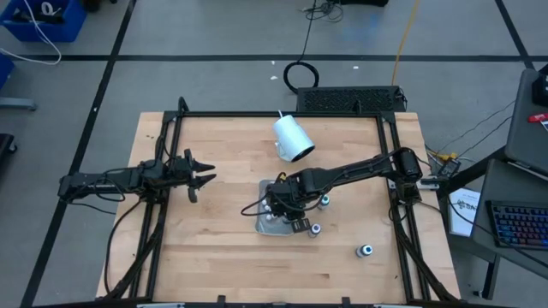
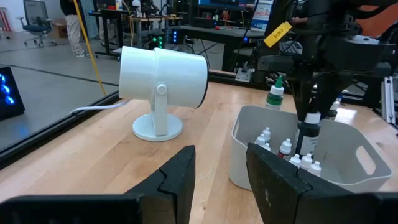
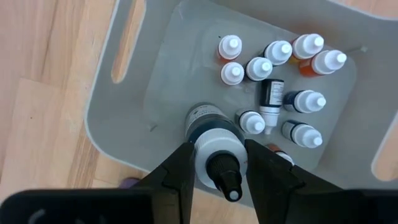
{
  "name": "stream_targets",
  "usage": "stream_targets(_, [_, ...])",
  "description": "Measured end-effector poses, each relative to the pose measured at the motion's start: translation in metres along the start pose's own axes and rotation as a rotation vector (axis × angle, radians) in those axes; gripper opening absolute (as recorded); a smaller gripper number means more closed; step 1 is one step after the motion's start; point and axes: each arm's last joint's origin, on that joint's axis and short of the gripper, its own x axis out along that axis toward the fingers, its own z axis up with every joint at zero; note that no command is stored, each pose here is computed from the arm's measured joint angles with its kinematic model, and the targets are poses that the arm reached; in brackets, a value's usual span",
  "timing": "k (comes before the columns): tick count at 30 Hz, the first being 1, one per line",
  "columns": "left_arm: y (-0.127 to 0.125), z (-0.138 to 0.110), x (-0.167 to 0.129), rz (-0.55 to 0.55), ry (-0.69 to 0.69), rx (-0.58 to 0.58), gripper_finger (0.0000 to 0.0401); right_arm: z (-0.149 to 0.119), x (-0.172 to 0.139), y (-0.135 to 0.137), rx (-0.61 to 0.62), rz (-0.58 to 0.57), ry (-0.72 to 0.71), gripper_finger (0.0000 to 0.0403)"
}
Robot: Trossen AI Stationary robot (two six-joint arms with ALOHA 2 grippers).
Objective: Pick & Place food coloring
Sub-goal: Put the big black food coloring bottle into the gray bin, then put the big green food coloring bottle into the gray bin
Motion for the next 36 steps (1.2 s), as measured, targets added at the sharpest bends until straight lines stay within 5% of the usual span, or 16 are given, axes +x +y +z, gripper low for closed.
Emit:
stream_targets(7, [0.0,0.0,0.0,-0.001,0.0,0.0,0.0147,0.001,0.0,0.0,0.016,-0.001,-0.007,0.0111])
stream_targets(14, [0.0,0.0,0.0,0.0,0.0,0.0,0.0147,0.001,0.001,0.002,0.057,0.001,-0.005,0.0198])
stream_targets(21, [0.0,0.0,0.0,0.0,0.0,0.0,0.0147,0.001,-0.005,0.008,0.067,0.001,-0.024,0.0214])
stream_targets(27, [0.0,0.0,0.0,0.0,0.0,0.0,0.0148,-0.002,-0.035,0.011,0.101,-0.018,-0.091,0.0208])
stream_targets(36, [0.0,0.0,0.0,0.0,0.0,0.0,0.0147,-0.042,-0.091,0.013,0.299,-0.223,-0.045,0.0209])
